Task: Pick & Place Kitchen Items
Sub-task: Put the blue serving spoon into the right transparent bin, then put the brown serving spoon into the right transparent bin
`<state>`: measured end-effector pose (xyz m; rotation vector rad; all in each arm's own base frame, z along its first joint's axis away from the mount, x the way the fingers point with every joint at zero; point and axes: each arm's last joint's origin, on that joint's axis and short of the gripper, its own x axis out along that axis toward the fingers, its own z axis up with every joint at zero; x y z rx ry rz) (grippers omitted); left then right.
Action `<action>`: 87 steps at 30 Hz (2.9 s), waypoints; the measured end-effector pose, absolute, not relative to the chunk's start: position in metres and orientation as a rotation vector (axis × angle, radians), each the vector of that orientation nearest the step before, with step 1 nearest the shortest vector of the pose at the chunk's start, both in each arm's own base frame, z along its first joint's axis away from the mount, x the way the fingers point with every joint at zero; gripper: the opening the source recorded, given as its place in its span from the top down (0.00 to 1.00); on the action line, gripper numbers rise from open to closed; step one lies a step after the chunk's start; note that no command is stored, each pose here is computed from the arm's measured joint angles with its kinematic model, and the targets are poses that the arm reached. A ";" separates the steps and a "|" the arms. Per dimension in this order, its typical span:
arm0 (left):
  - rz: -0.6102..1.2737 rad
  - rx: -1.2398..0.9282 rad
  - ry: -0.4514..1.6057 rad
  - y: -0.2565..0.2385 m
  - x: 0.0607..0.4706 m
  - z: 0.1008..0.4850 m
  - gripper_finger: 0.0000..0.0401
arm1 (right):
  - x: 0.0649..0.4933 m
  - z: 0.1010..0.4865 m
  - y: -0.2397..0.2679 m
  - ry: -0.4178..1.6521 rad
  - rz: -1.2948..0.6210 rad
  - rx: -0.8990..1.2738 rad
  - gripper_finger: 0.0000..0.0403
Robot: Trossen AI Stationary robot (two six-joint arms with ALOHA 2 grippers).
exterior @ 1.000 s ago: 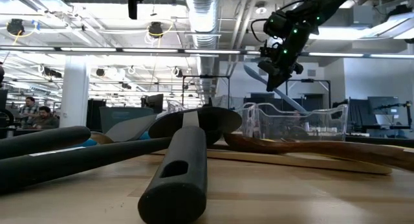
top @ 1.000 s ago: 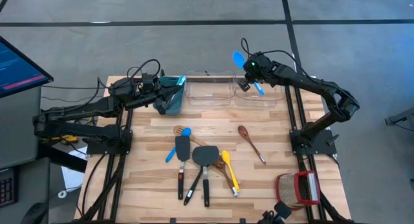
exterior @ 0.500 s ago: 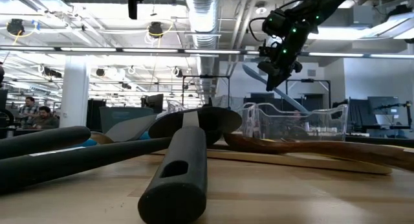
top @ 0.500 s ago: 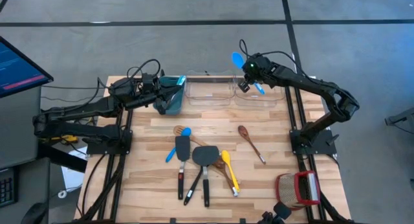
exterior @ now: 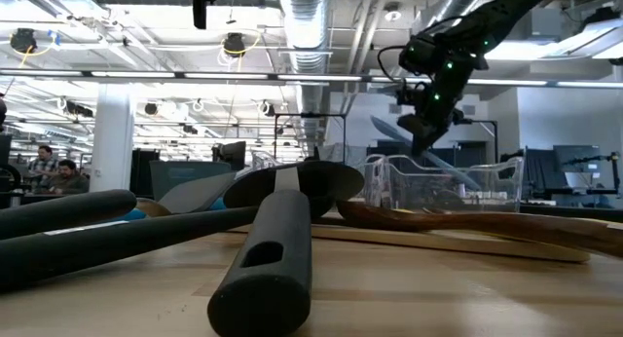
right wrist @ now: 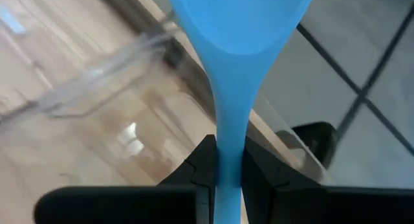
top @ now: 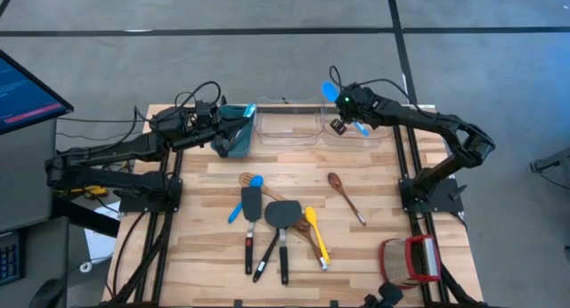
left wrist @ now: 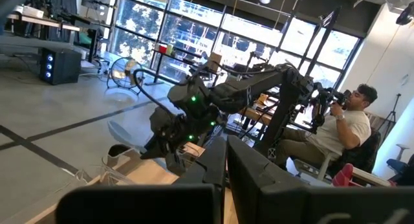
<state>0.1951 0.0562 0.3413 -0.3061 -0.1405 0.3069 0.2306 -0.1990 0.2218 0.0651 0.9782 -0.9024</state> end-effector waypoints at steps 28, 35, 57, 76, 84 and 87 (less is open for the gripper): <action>0.307 -0.306 -0.141 0.056 0.195 0.341 1.00 | 0.222 0.213 -0.198 1.072 -0.952 0.027 0.91; 0.307 -0.306 -0.140 0.056 0.195 0.341 1.00 | 0.213 0.184 -0.189 1.109 -0.935 0.032 0.91; 0.307 -0.306 -0.141 0.056 0.195 0.341 1.00 | 0.211 0.179 -0.186 1.126 -0.927 0.034 0.78; 0.307 -0.307 -0.141 0.056 0.195 0.341 1.00 | 0.224 0.202 -0.190 1.084 -0.914 0.012 0.78; 0.307 -0.307 -0.141 0.056 0.195 0.341 1.00 | 0.243 0.234 -0.181 1.074 -0.859 -0.024 0.78; 0.307 -0.307 -0.141 0.056 0.195 0.341 1.00 | 0.251 0.248 -0.175 1.071 -0.832 -0.041 0.78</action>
